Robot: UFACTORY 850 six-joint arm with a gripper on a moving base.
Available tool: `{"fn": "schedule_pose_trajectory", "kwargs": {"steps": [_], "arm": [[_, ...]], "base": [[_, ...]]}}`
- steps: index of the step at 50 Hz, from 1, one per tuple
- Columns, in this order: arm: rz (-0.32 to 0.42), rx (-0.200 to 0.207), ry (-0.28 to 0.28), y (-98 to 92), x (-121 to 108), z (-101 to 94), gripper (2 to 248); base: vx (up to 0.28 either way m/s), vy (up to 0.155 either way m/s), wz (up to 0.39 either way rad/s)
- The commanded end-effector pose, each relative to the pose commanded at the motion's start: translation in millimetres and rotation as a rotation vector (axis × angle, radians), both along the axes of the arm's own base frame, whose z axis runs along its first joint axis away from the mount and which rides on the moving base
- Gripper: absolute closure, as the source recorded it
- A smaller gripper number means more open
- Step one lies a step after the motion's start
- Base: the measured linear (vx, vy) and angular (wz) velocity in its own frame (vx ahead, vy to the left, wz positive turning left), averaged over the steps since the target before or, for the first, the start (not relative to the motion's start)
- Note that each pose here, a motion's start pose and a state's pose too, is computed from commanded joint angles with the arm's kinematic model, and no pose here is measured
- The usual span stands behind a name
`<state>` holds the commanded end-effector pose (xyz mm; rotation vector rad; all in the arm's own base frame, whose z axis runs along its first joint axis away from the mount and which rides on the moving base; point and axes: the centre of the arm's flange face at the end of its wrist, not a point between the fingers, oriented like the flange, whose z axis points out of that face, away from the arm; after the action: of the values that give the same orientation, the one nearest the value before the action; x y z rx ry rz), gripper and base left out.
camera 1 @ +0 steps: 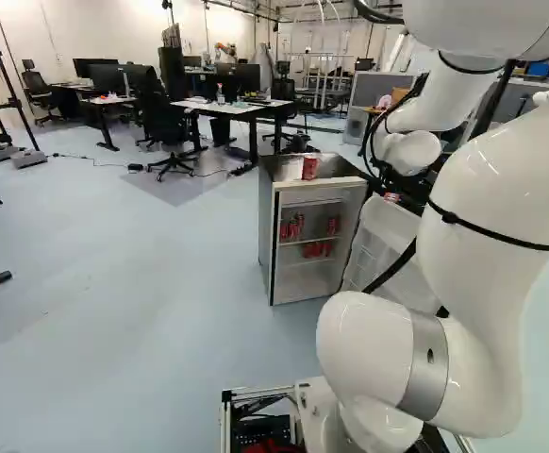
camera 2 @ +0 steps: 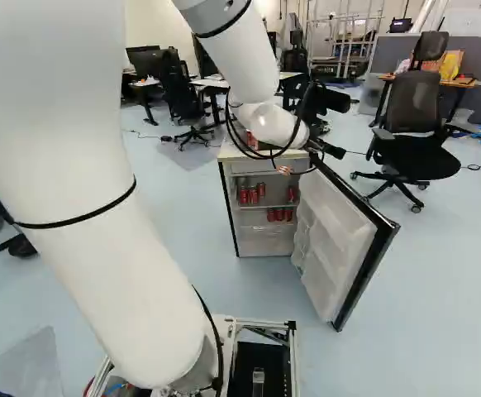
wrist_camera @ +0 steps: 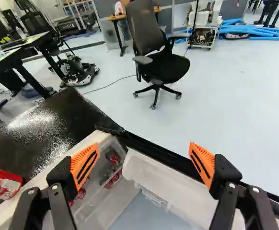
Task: Grab a drink from the fridge
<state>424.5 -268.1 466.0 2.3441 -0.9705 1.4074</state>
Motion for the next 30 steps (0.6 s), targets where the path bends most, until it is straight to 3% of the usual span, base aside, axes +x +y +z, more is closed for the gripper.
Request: {"fn": "schedule_pose_trajectory", "kwargs": {"steps": [12,30], "arm": [[0.01,0.044,0.081,-12.9,-6,4.3,3],[-0.025,0.088,0.117,-36.9,-10,17.7,3]], "base": [[0.0,0.0,0.0],[0.0,0.0,0.0]]}}
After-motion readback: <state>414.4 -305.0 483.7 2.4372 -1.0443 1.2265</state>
